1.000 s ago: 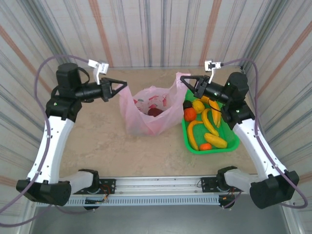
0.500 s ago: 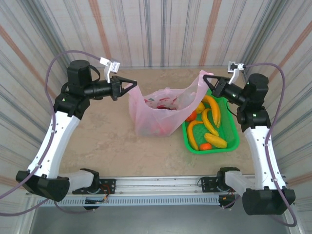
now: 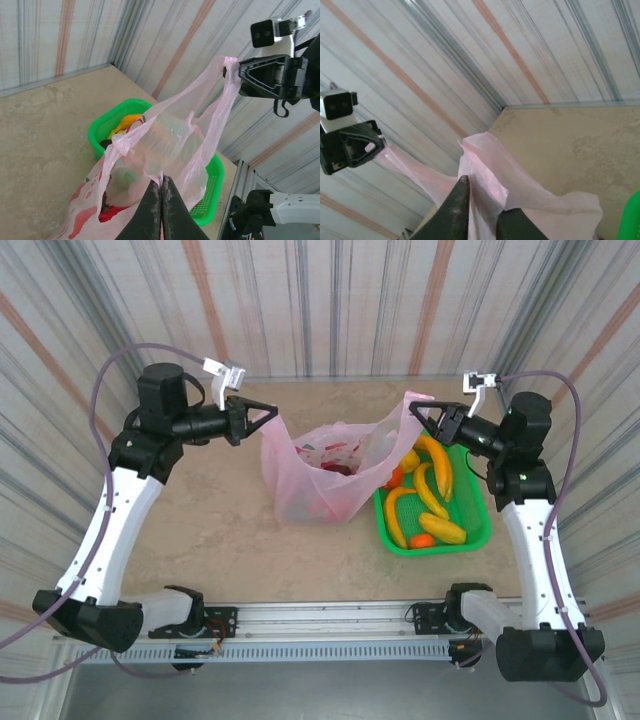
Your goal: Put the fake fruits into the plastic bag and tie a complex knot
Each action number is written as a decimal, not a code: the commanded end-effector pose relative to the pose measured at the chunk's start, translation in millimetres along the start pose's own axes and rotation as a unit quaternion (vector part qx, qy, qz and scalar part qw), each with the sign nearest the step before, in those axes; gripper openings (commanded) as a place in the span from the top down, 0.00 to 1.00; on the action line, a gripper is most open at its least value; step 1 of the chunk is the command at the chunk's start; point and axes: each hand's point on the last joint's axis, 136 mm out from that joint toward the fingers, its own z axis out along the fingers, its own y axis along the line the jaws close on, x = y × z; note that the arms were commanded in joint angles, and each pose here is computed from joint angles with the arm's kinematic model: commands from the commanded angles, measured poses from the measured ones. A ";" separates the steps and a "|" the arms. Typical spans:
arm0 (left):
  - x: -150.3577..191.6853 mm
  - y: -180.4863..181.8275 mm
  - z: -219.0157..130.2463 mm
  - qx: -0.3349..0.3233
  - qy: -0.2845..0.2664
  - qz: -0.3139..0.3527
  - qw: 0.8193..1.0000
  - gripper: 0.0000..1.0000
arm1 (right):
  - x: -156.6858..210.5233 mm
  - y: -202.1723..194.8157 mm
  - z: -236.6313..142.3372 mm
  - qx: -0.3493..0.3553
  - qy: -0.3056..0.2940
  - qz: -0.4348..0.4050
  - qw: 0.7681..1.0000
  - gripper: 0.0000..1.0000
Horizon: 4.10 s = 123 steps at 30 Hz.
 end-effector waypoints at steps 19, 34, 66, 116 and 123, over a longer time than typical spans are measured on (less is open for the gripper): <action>-12.9 -10.8 -6.6 0.040 -0.019 0.023 0.999 1.00 | 41.5 154.2 -49.1 -0.160 0.072 -0.145 0.974 0.32; -3.8 -31.0 -9.6 0.116 -0.005 0.062 0.991 1.00 | 120.8 170.4 94.5 -0.251 0.207 -0.226 0.918 0.35; 8.9 -29.6 1.9 0.188 0.013 0.053 0.981 0.85 | 127.0 157.0 186.0 -0.376 0.207 -0.205 0.880 0.79; 88.8 22.0 22.8 0.068 -0.077 0.013 0.995 0.62 | 102.5 141.0 203.8 -0.245 0.141 -0.144 0.948 1.00; 90.5 22.0 28.1 0.073 -0.076 0.012 0.994 0.88 | 97.0 139.4 198.7 -0.249 0.141 -0.134 0.949 0.88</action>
